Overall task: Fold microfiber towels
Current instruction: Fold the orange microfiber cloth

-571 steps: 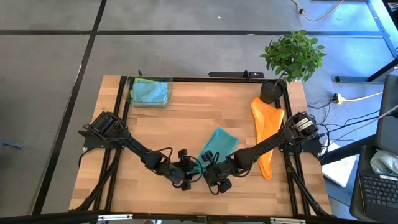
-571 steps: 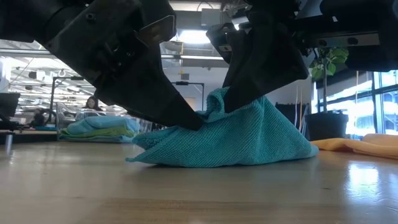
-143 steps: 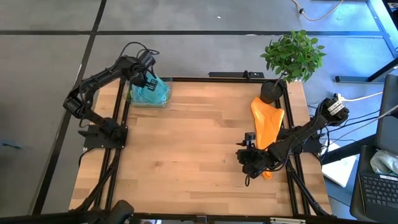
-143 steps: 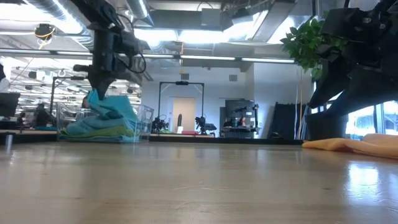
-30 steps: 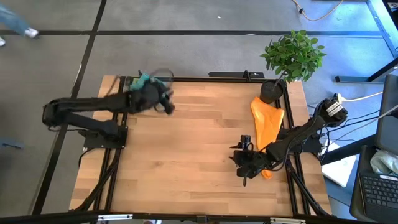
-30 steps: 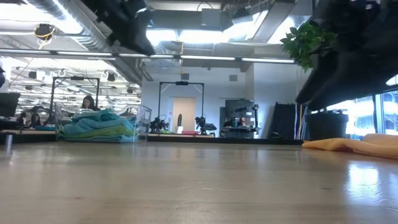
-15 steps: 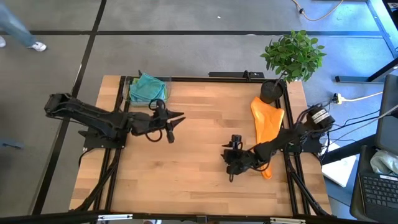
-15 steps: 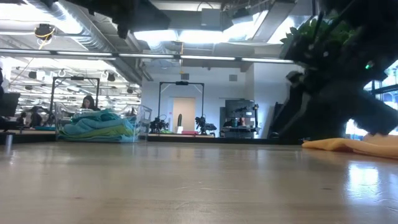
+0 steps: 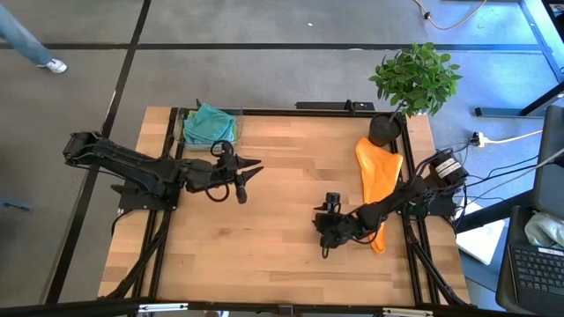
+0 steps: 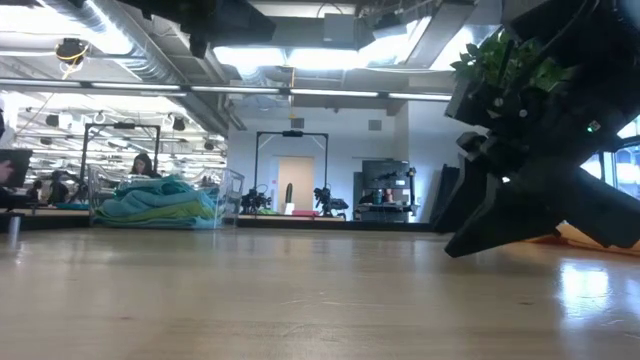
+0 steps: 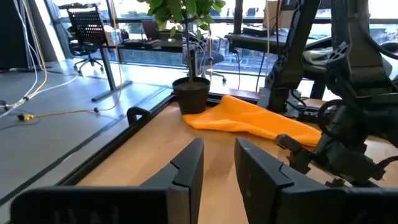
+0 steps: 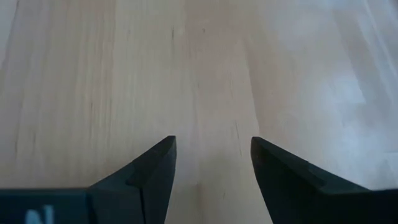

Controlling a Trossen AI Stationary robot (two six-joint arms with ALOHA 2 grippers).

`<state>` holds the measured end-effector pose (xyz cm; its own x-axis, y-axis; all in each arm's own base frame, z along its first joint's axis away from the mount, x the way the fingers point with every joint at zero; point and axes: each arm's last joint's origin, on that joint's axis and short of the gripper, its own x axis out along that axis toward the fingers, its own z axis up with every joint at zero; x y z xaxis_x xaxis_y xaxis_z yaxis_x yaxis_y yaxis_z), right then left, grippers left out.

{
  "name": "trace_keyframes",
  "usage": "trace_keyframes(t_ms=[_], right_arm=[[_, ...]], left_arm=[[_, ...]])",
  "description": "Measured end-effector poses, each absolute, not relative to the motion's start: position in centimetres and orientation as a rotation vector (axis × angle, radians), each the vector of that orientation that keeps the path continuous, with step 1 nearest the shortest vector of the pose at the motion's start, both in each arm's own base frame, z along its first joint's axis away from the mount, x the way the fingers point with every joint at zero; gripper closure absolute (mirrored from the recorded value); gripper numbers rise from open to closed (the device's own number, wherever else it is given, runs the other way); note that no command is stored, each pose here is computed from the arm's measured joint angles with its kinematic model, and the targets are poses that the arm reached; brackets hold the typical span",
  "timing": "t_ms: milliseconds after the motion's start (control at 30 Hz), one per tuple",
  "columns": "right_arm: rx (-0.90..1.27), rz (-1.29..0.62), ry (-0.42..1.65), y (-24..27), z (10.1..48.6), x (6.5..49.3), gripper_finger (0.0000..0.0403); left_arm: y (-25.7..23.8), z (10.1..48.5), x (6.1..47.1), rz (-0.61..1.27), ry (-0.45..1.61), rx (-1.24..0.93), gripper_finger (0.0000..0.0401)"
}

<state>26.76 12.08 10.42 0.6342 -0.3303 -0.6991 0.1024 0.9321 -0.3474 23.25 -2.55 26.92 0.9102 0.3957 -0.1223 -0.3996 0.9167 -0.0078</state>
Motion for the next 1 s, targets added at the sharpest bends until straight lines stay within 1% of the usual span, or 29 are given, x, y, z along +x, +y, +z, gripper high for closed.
trace_keyframes(t_ms=[333, 467, 533, 600, 733, 833, 1000], right_arm=[[-0.235, -0.239, 0.842, 11.8, 10.0, 27.4, 0.0192], [-0.338, -0.188, 0.853, 11.8, 10.0, 27.5, 0.0192], [-0.439, -0.146, 0.850, 11.9, 10.1, 27.6, 0.0192], [-0.491, -0.158, 0.809, 12.0, 10.3, 27.9, 0.0192], [-0.401, -0.221, 0.697, 12.2, 11.1, 28.7, 0.0192], [-0.356, -0.239, 0.693, 12.2, 11.0, 28.7, 0.0192], [-0.369, -0.264, 0.697, 12.0, 11.0, 28.6, 0.0192]], left_arm=[[-2.6, 26.9, 23.2, 0.406, 0.128, 0.006, 0.0319], [-2.6, 26.7, 23.4, 0.407, 0.138, -0.005, 0.0319], [-2.6, 26.7, 23.4, 0.408, 0.133, -0.010, 0.0319], [-2.6, 26.6, 23.4, 0.408, 0.135, -0.011, 0.0319], [-2.6, 26.6, 23.4, 0.409, 0.135, -0.011, 0.0319], [-2.6, 26.6, 23.4, 0.408, 0.136, -0.009, 0.0319], [-2.6, 26.6, 23.4, 0.408, 0.136, -0.009, 0.0319]])
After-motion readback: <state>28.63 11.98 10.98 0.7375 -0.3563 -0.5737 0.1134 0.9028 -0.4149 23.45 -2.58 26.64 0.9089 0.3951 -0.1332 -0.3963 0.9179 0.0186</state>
